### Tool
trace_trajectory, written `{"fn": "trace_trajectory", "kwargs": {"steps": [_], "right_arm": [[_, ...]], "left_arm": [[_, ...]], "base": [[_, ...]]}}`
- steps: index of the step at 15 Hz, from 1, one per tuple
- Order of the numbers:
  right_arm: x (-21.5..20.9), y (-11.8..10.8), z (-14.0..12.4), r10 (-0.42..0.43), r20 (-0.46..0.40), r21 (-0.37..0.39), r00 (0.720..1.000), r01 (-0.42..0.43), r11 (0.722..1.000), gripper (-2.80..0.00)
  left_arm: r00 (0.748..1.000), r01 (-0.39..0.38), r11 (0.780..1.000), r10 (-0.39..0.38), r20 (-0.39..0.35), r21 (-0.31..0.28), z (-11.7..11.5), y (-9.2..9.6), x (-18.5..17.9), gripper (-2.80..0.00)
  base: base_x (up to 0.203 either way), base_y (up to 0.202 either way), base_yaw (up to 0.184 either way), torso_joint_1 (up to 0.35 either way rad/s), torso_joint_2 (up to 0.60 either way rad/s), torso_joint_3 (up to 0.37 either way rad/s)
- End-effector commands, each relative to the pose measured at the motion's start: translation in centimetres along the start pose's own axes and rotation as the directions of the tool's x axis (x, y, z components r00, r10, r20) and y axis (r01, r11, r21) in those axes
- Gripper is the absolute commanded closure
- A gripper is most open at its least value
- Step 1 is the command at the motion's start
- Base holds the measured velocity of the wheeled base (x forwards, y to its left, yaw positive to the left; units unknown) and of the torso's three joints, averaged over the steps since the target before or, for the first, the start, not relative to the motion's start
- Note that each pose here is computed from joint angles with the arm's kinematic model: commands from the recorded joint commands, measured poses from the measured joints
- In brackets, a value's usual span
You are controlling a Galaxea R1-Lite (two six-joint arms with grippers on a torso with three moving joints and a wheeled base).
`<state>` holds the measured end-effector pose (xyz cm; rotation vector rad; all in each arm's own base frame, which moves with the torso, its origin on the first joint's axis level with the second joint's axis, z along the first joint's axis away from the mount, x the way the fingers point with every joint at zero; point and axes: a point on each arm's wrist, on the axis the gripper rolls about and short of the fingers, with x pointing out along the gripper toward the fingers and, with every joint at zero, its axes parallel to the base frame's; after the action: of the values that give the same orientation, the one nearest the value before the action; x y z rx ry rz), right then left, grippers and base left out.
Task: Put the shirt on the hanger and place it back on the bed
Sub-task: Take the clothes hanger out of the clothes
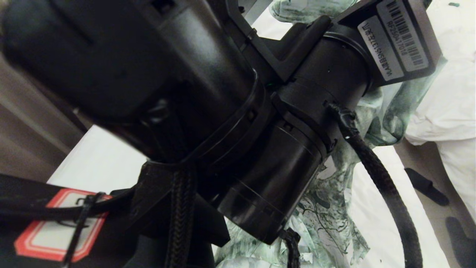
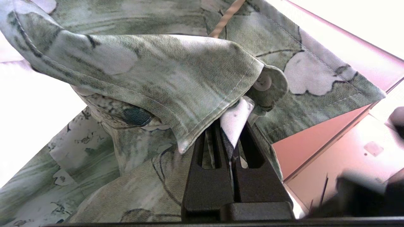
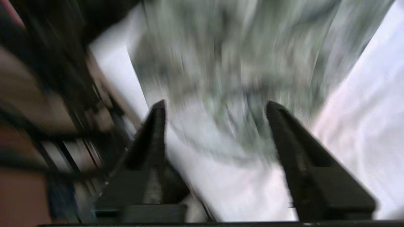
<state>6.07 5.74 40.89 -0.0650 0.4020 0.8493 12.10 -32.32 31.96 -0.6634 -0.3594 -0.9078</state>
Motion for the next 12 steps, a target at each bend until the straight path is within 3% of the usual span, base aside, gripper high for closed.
{"fn": "trace_trajectory", "kwargs": {"steps": [1,2,3,9,12], "right_arm": [[0.2,0.0,1.3,0.000,0.075,0.043,0.997,-0.003,0.999,-2.80],[0.5,-0.1,2.2,-0.012,0.137,0.062,0.990,0.004,0.998,-2.54],[1.0,-0.3,2.9,-0.041,0.176,0.072,0.984,0.029,0.997,0.00],[2.6,-0.9,5.8,-0.162,0.340,0.163,0.926,0.112,0.980,0.00],[2.4,-0.9,5.9,-0.187,0.353,0.205,0.917,0.119,0.971,0.00]], "left_arm": [[1.000,-0.007,1.000,0.007,-0.017,0.015,-0.4,0.1,0.0,0.00],[0.999,-0.011,1.000,0.012,-0.036,0.023,-0.7,0.1,-0.1,0.00],[0.999,-0.014,0.999,0.015,-0.051,0.029,-0.8,0.1,-0.1,0.00],[0.994,-0.005,0.999,0.010,-0.107,0.045,-1.4,-0.4,0.1,0.00],[0.993,-0.008,0.999,0.014,-0.118,0.049,-1.3,-0.5,0.3,0.00]], "base": [[0.000,0.000,0.000,0.000,0.00,0.000],[0.000,0.000,0.000,0.000,0.00,0.000],[0.000,0.000,0.000,0.000,0.00,0.000],[0.000,0.000,0.000,0.000,0.00,0.000],[0.000,0.000,0.000,0.000,0.00,0.000]]}}
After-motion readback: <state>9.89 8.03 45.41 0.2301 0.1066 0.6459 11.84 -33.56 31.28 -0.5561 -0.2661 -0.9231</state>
